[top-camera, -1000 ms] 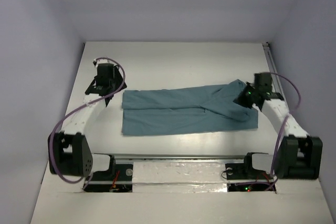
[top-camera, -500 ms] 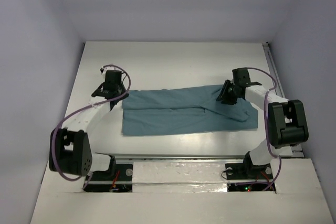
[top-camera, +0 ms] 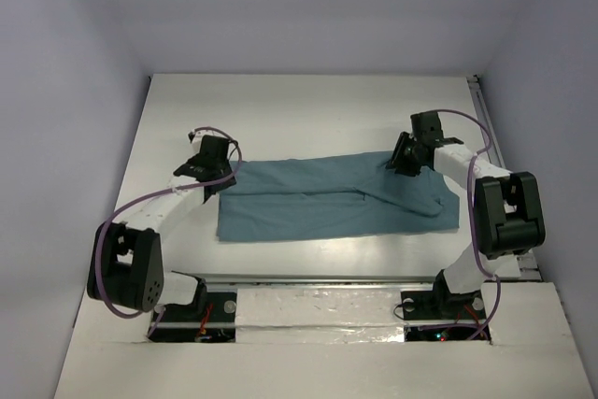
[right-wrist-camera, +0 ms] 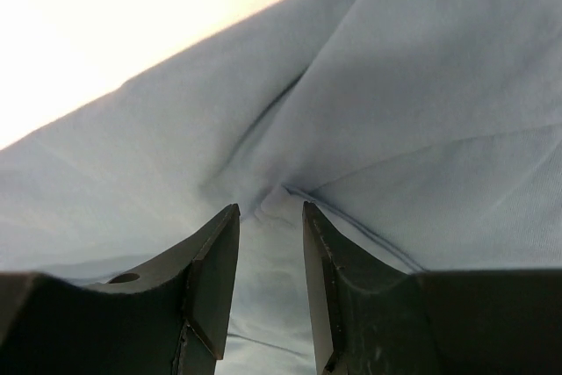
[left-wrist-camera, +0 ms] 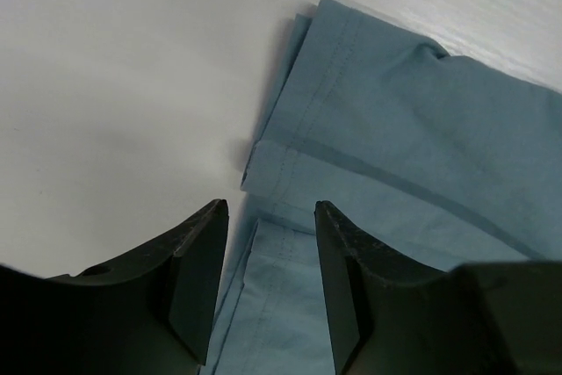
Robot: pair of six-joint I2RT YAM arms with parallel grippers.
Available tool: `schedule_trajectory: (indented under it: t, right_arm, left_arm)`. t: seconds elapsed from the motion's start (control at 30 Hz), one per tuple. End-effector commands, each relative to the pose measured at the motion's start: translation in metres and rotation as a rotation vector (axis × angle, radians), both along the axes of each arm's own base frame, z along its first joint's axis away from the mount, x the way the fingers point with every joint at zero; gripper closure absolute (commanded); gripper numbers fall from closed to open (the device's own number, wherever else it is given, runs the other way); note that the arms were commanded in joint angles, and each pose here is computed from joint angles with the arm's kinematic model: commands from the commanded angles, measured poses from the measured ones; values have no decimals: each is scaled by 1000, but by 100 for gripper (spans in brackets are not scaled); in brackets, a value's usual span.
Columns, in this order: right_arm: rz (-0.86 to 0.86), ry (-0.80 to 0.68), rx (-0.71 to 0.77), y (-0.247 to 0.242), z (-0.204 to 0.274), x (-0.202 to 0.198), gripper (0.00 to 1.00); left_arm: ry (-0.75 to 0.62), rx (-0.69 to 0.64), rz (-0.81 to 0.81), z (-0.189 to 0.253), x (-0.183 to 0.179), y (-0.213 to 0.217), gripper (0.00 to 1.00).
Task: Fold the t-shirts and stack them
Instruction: Fold the other side of the tshirt into a rectangle
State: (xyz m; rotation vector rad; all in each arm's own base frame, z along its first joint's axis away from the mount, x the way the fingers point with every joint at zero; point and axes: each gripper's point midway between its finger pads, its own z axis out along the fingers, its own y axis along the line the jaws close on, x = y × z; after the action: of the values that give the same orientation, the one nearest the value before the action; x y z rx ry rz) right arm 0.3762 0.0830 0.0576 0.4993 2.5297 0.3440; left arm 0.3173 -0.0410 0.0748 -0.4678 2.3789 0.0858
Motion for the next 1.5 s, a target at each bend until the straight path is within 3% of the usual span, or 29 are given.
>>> schedule_trajectory:
  t: [0.0,0.2,0.37,0.67,0.9,1.27,1.4,1.43,1.47]
  right_arm:
    - [-6,-29,-51,-6,4,17,59]
    - [8,1,-52,-5,-8,18,60]
    - [1,-6,-50,-6,-5,14,70]
    - [1,-12,-47,-5,6,-9,74]
    - [20,-6,-36,-2,9,-24,95]
    - [100,54,18,14,20,-86,98]
    - [129,89,53,24,18,-109,97]
    - [142,97,68,30,18,-114,97]
    - [158,105,80,34,19,-123,97]
  left_arm:
    - [-12,30,0,3,7,-3,59]
    - [34,48,-18,-12,8,-9,62]
    - [41,61,-6,-18,9,-7,74]
    - [40,62,-4,-21,13,-10,100]
    - [23,52,3,-13,12,-10,100]
    - [-5,7,-3,3,-2,-14,100]
    - [-37,6,9,18,16,-18,87]
    - [-45,12,8,21,20,-18,77]
    - [-37,22,10,19,23,-18,73]
